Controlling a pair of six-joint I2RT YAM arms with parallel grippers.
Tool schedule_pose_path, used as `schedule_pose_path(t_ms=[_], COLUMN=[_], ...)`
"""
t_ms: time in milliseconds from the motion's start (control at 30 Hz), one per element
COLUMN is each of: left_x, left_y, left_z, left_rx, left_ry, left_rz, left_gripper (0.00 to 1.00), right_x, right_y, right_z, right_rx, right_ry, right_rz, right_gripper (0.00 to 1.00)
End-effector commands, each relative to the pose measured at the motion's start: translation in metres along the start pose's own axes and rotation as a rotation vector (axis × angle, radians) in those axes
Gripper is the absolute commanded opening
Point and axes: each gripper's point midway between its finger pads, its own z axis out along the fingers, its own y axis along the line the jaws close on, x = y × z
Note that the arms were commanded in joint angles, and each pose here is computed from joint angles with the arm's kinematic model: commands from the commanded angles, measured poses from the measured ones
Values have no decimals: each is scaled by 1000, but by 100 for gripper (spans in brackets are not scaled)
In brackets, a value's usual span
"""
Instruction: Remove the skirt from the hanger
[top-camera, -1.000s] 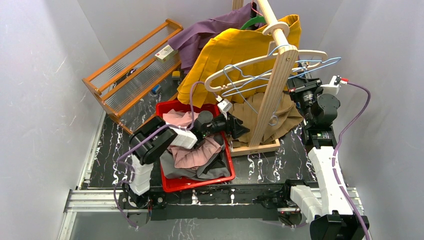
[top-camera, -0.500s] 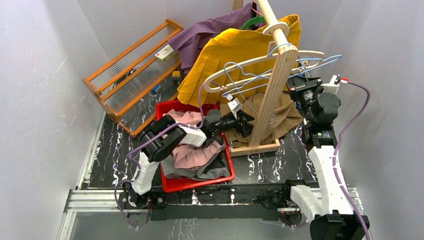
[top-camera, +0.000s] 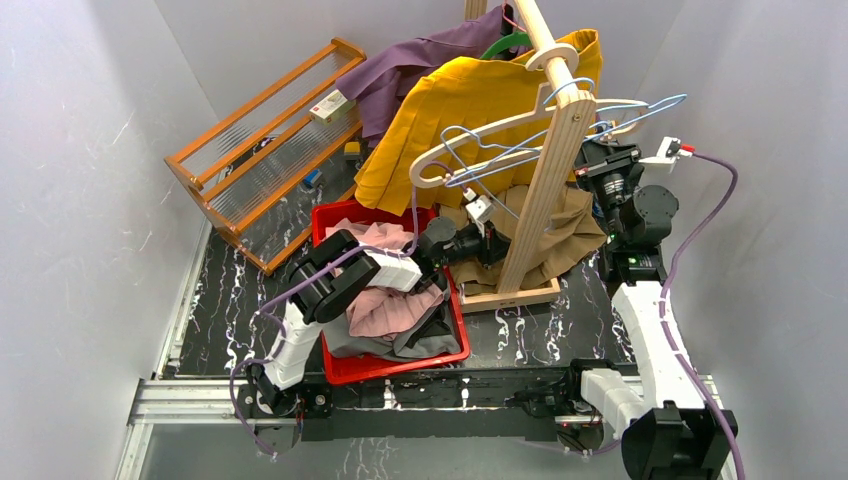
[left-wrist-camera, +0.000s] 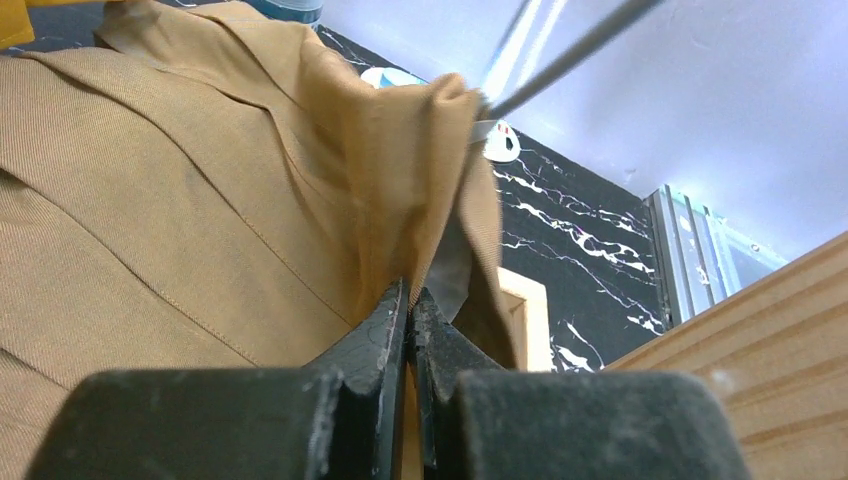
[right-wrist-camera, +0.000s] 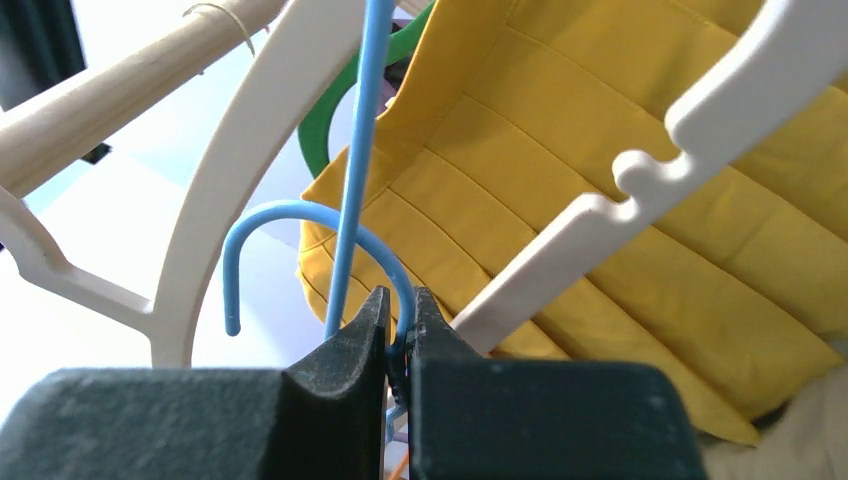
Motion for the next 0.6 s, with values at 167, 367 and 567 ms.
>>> schedule_pose_path(t_ms=[167, 367, 567], left_x=[-25, -2, -4], left_y=[-10, -8, -5], left_z=[13, 9, -13], left_rx=[19, 7, -62], left_ry=[-44, 2, 34], left_rz=[-66, -88, -36], left_gripper=[0, 0, 0], right_x=[-20, -23, -21], right_y=[37, 71, 27], right_z=[-6, -4, -1], right_rx=[-275, -347, -64], right_ry=[-137, -93, -82], right_rz=[210, 101, -70], right_gripper=[0, 0, 0])
